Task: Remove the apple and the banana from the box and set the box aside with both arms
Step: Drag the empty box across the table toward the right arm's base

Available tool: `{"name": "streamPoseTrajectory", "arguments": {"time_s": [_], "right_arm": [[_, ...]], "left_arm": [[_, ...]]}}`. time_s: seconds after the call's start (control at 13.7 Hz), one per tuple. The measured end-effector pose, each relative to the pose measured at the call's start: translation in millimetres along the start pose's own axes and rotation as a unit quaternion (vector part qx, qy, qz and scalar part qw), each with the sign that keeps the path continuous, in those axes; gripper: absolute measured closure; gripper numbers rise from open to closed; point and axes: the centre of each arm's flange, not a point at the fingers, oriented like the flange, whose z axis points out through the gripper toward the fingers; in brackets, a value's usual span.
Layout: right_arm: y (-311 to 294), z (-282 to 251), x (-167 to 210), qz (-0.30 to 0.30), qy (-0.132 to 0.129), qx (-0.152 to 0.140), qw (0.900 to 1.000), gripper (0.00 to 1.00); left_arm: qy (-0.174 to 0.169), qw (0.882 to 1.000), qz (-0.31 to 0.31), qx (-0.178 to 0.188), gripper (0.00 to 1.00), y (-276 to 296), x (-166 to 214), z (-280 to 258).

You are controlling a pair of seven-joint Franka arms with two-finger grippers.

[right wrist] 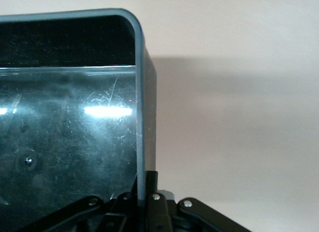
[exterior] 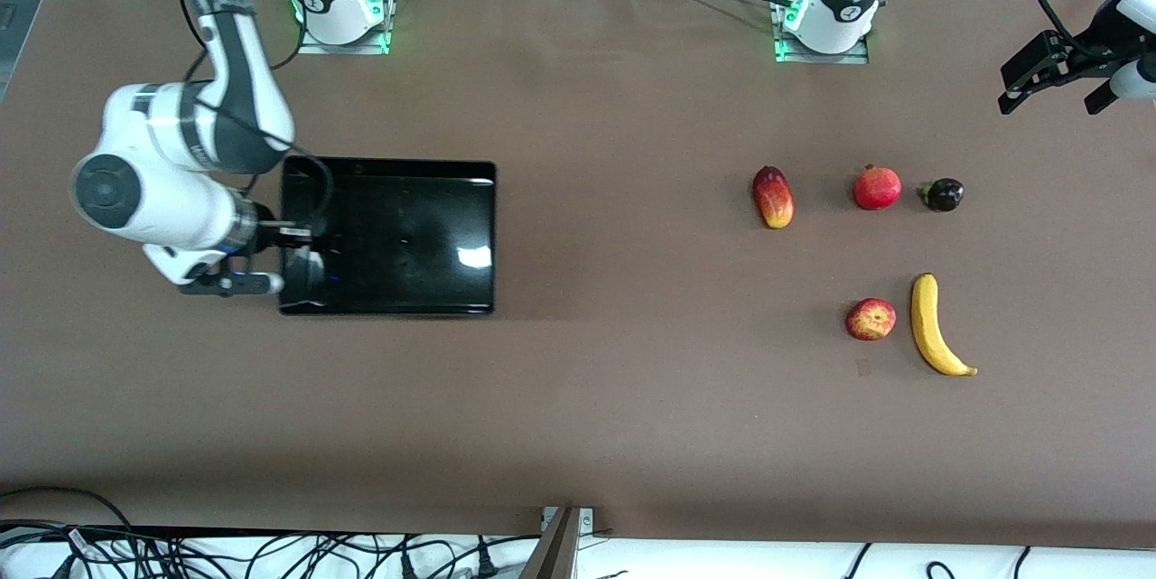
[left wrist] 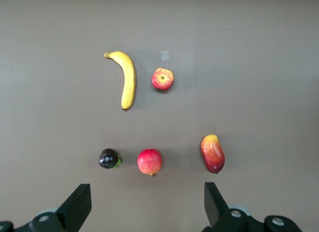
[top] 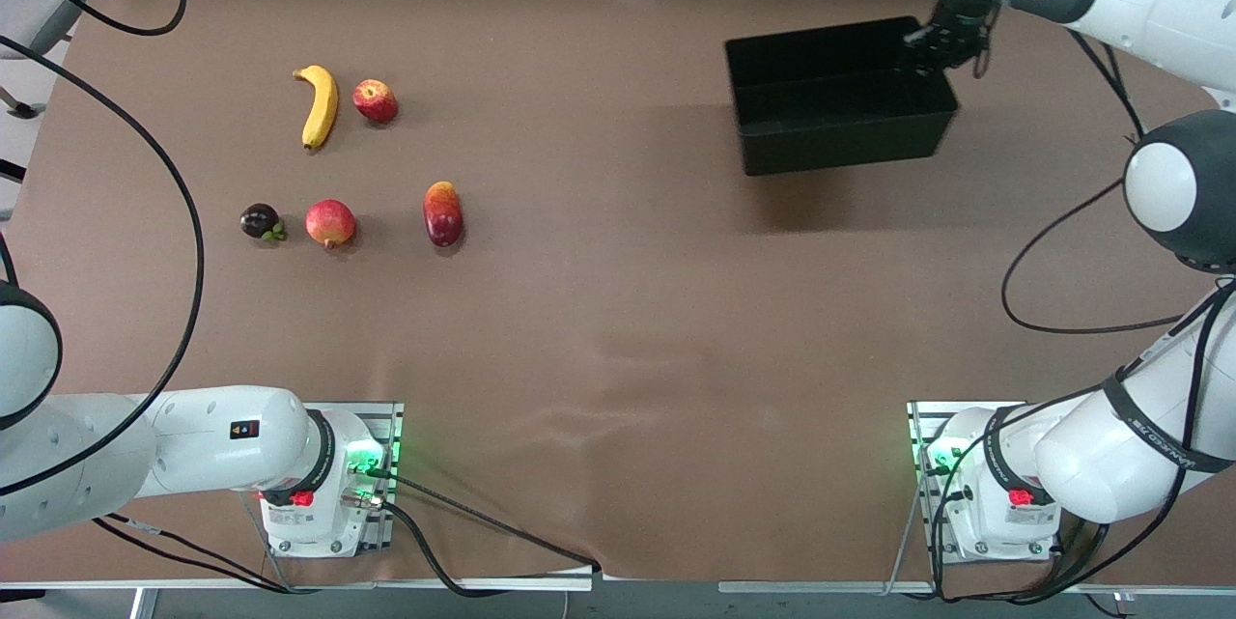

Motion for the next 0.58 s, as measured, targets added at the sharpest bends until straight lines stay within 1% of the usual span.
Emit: {"name": "streamPoseTrajectory", "arguments": {"time_s": [0.07, 0.15, 0.29, 0.36, 0.44, 0.58], "right_arm": [[22, 8, -3, 0.001, 0.006, -0.002, 1.000, 0.96], [38, 21, -5, 0.002, 0.020, -0.006, 1.000, 0.96], [54, 57, -13, -0.002, 0.057, -0.017, 0.998, 0.96], [58, 73, -19, -0.007, 0.069, -0.022, 0.997, 0.96], [63, 82, -23, -0.012, 0.075, -0.025, 0.997, 0.96], [68, 81, -25, -0.019, 0.079, -0.025, 0.996, 0.96]], "left_arm": [[0.000, 1.000, 0.000, 0.000, 0.00, 0, 0, 0], [0.000, 1.000, 0.000, 0.000, 0.00, 0, 0, 0], [0.000, 1.000, 0.000, 0.000, 0.00, 0, 0, 0], [0.000, 1.000, 0.001, 0.000, 0.00, 1, 0, 0], [0.000, 1.000, 0.001, 0.000, 0.00, 1, 0, 0], [0.000, 1.000, -0.001, 0.000, 0.00, 1, 0, 0]]}}
